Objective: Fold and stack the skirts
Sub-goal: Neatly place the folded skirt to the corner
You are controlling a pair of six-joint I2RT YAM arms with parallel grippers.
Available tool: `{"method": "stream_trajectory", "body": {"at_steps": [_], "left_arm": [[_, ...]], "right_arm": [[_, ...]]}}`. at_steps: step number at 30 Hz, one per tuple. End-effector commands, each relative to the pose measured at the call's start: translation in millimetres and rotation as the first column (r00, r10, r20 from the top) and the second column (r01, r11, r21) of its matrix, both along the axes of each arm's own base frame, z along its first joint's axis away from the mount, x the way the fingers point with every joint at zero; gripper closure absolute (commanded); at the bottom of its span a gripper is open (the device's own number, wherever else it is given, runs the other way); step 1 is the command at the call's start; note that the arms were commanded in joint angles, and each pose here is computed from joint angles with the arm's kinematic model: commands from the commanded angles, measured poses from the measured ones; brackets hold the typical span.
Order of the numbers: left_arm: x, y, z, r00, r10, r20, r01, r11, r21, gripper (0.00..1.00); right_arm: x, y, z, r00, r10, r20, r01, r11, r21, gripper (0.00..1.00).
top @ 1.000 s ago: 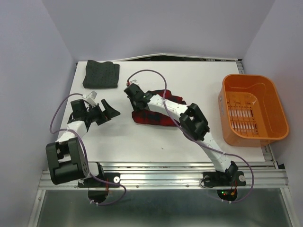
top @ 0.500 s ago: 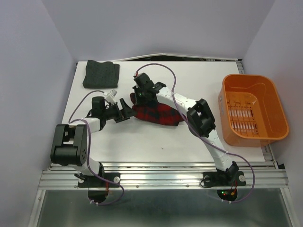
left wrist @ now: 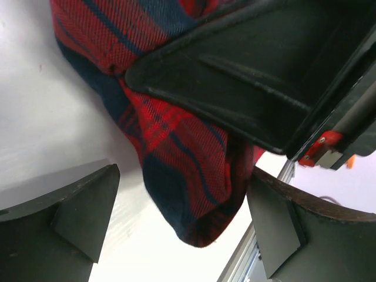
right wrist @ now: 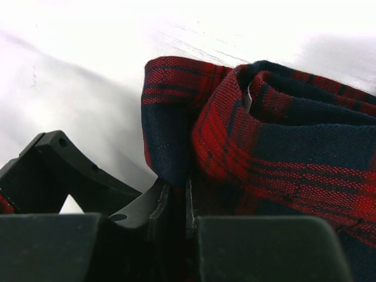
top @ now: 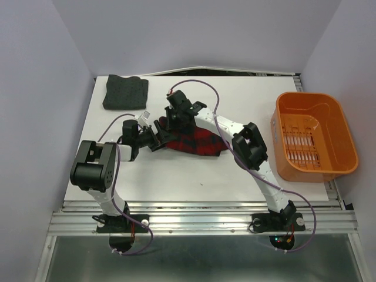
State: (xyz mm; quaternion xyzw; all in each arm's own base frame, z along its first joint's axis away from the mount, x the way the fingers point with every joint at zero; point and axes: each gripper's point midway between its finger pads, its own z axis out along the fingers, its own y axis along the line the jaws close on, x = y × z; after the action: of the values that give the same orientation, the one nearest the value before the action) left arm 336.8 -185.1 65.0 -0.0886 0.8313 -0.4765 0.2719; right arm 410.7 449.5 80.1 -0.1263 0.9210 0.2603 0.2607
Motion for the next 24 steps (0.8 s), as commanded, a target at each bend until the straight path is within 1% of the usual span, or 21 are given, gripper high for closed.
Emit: {"method": "stream_trajectory", "body": {"at_steps": [1, 3, 4, 6, 7, 12, 17, 18, 21, 22, 24], "left_arm": [[23.0, -8.7, 33.4, 0.988, 0.04, 0.149, -0.029, 0.997, -0.077, 0.02], [19.6, -15.2, 35.9, 0.986, 0.046, 0.16, -0.031, 0.995, -0.099, 0.02], [20.9, -18.1, 44.0, 0.981, 0.059, 0.184, -0.036, 0.991, -0.127, 0.02], [16.6, -23.5, 44.9, 0.982, 0.079, 0.173, -0.052, 0.986, -0.157, 0.02], [16.5, -26.2, 47.7, 0.978, 0.081, 0.191, -0.048, 0.984, -0.172, 0.02], [20.4, -26.8, 30.4, 0.984, 0.117, 0.131, -0.095, 0.981, -0.167, 0.02], [30.3, -20.9, 12.0, 0.98, 0.175, 0.092, -0.163, 0.978, -0.134, 0.05], [33.6, -20.6, 11.7, 0.979, 0.182, 0.094, -0.169, 0.977, -0.131, 0.07], [41.3, -21.7, 9.7, 0.978, 0.186, 0.095, -0.173, 0.976, -0.13, 0.14], [43.5, -22.8, 10.9, 0.977, 0.185, 0.108, -0.17, 0.976, -0.136, 0.19], [45.8, -23.7, 12.1, 0.975, 0.188, 0.116, -0.171, 0.975, -0.142, 0.23]], "right_arm": [[10.0, 13.1, 59.1, 0.998, -0.039, 0.048, 0.031, 0.989, 0.144, 0.99], [11.0, 14.7, 56.6, 0.998, -0.054, 0.035, 0.048, 0.987, 0.153, 0.99], [12.2, 15.7, 57.1, 0.998, -0.059, 0.033, 0.053, 0.986, 0.157, 0.99], [14.8, 16.3, 50.7, 0.996, -0.083, 0.019, 0.079, 0.985, 0.156, 0.99], [15.6, 16.6, 49.3, 0.996, -0.089, 0.015, 0.085, 0.984, 0.157, 0.99], [24.3, 17.4, 53.3, 0.991, -0.13, 0.001, 0.128, 0.974, 0.186, 0.99], [33.8, 12.7, 67.0, 0.983, -0.183, 0.009, 0.177, 0.961, 0.21, 0.99], [33.8, 13.2, 70.1, 0.982, -0.19, 0.004, 0.184, 0.958, 0.22, 0.99], [32.0, 11.3, 73.1, 0.982, -0.187, -0.023, 0.187, 0.953, 0.239, 0.99], [29.1, 12.3, 71.3, 0.984, -0.177, -0.034, 0.18, 0.953, 0.244, 0.99], [25.5, 12.9, 69.3, 0.984, -0.169, -0.052, 0.177, 0.953, 0.246, 0.99]]}}
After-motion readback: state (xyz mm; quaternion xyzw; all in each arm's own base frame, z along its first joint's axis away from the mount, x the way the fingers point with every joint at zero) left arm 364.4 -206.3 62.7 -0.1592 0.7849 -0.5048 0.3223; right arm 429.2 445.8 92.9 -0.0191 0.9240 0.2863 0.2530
